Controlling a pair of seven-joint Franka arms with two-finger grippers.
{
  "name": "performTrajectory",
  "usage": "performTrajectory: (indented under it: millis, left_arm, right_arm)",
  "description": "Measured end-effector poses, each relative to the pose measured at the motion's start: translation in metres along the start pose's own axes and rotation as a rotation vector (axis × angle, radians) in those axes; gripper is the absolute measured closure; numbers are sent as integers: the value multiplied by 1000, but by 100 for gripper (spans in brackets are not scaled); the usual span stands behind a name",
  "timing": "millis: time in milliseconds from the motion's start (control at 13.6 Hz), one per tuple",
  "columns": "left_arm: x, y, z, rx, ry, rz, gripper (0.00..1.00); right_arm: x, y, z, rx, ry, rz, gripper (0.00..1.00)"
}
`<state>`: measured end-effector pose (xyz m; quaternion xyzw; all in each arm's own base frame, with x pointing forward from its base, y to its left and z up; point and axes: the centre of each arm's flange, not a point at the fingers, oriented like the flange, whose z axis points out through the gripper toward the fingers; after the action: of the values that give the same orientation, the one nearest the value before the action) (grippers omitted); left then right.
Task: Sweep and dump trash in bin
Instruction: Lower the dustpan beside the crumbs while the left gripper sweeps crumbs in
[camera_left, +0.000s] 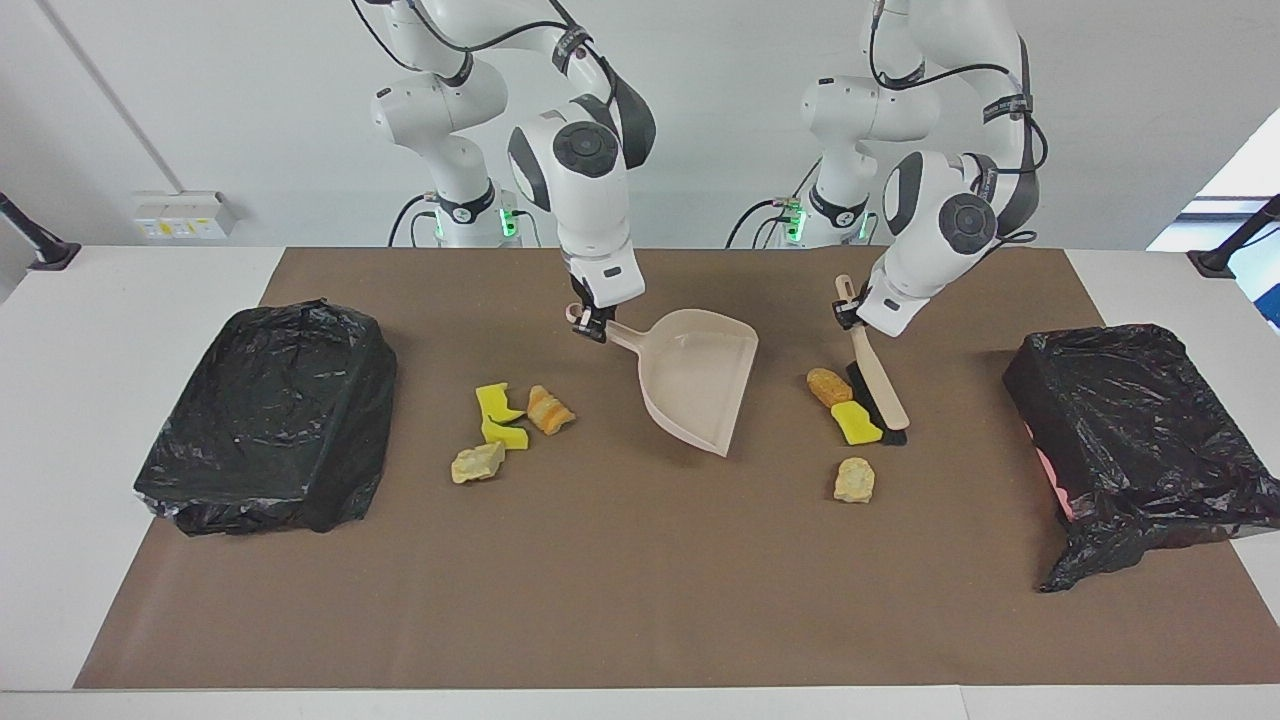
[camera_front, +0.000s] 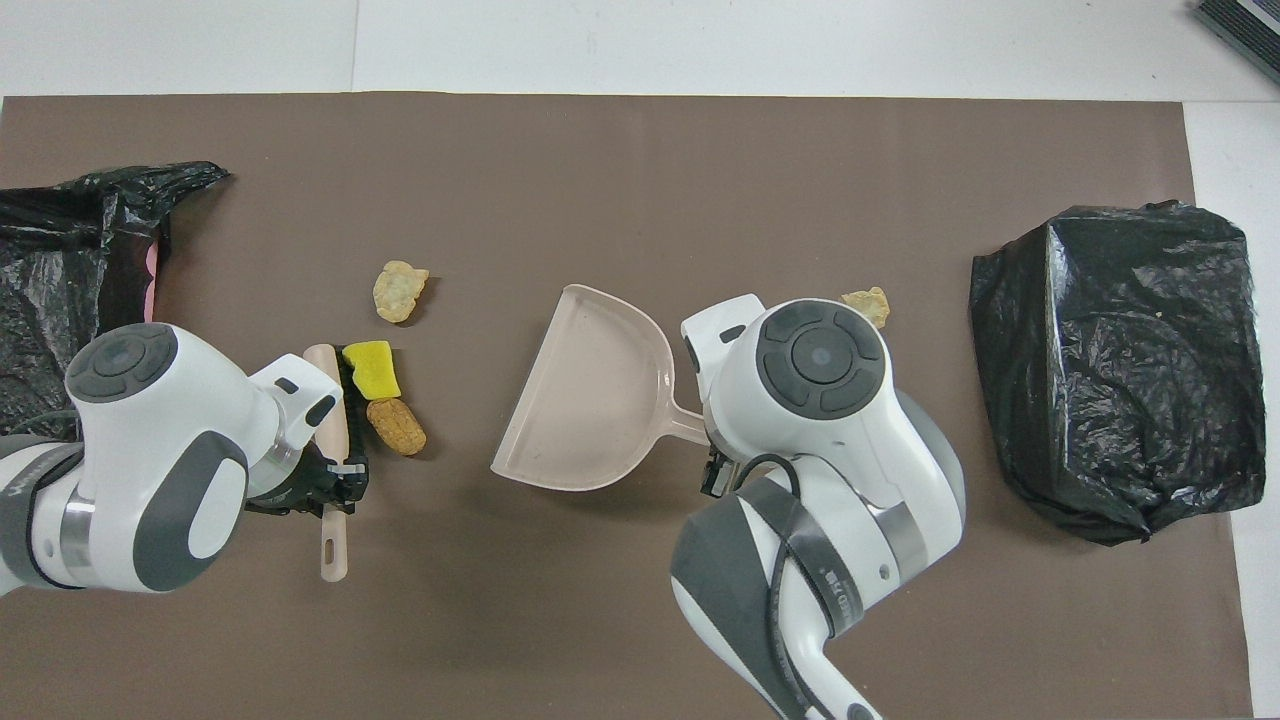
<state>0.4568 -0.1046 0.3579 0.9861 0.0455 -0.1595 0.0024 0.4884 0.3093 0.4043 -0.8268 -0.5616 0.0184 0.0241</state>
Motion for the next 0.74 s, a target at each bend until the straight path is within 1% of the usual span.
performTrajectory:
  millis: [221,368,589,736]
  left_arm:
    - [0,1,0,-1,7,25,74]
    - [-1,6,1,2,12,55,74]
    - [-9,31,9,14,22,112,74]
    - [-17,53,13,-5,23,143,74]
  right_arm:
    - [3,-15,29,-11,11,-24,68]
    - [3,-18,34,-9,8,-28,68]
    - [6,-26,40,-3,-2,-12,68]
    - [18,-42,52,1,-11,10,68]
